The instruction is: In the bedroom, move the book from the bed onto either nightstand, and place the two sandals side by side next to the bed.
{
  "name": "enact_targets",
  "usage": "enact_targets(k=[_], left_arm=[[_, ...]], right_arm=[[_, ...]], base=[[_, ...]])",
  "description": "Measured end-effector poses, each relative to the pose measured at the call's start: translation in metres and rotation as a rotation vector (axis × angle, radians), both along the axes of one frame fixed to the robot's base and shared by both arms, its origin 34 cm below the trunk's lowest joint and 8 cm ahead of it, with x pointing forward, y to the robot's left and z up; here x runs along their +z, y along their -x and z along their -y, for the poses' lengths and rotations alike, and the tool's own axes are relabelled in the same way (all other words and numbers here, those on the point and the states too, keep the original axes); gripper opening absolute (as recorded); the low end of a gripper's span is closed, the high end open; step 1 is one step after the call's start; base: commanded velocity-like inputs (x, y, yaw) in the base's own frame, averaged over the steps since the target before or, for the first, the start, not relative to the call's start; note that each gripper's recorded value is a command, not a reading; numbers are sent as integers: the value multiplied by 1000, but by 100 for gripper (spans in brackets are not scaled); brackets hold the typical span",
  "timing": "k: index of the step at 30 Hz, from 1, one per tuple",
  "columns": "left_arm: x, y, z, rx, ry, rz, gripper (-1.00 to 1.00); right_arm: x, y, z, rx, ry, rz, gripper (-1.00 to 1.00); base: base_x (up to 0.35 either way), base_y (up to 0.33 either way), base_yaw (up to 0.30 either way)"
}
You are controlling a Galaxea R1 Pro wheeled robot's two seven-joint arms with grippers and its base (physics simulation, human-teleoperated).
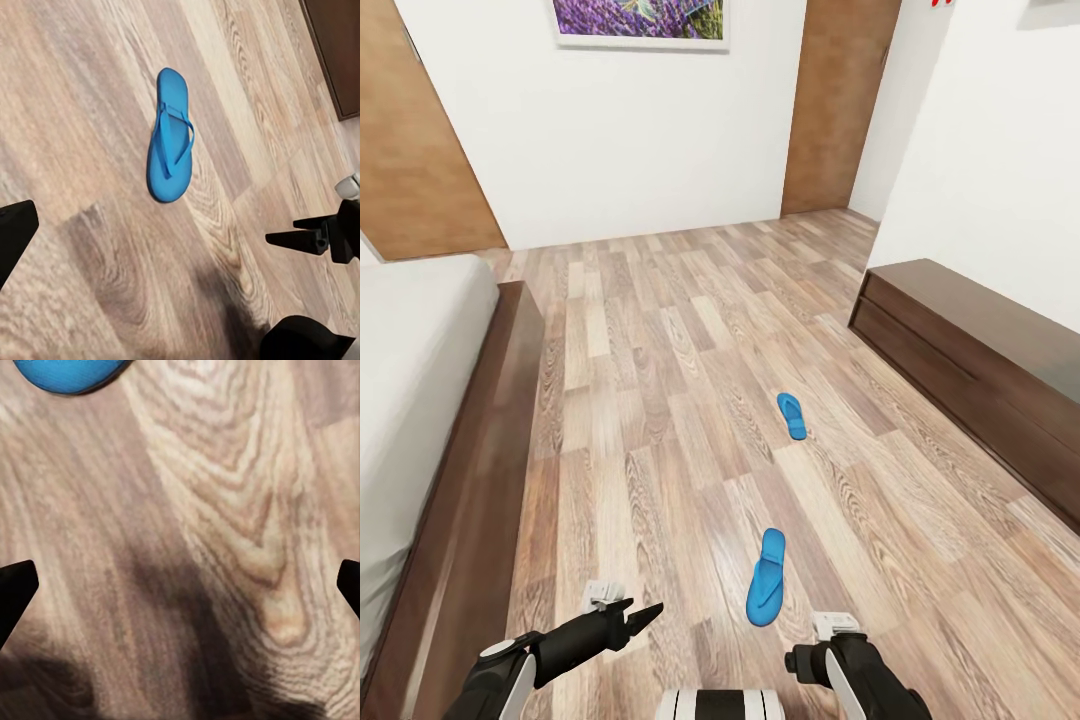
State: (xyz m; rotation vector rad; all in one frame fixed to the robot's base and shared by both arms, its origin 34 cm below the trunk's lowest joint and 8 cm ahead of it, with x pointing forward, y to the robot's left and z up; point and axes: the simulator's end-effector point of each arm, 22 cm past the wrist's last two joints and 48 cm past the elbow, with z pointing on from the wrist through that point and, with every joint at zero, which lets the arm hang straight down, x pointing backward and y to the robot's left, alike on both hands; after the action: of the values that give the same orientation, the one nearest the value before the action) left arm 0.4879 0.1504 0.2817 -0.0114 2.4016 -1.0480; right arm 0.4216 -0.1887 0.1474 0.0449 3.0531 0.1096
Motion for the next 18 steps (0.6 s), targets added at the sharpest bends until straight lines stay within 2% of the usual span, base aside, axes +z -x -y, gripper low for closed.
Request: enact_targets(k=[18], left_arm=[[1,0,1,-2,4,1,100]], right_arm=[[2,-4,7,1,20,4,100]], base=[[0,0,0]])
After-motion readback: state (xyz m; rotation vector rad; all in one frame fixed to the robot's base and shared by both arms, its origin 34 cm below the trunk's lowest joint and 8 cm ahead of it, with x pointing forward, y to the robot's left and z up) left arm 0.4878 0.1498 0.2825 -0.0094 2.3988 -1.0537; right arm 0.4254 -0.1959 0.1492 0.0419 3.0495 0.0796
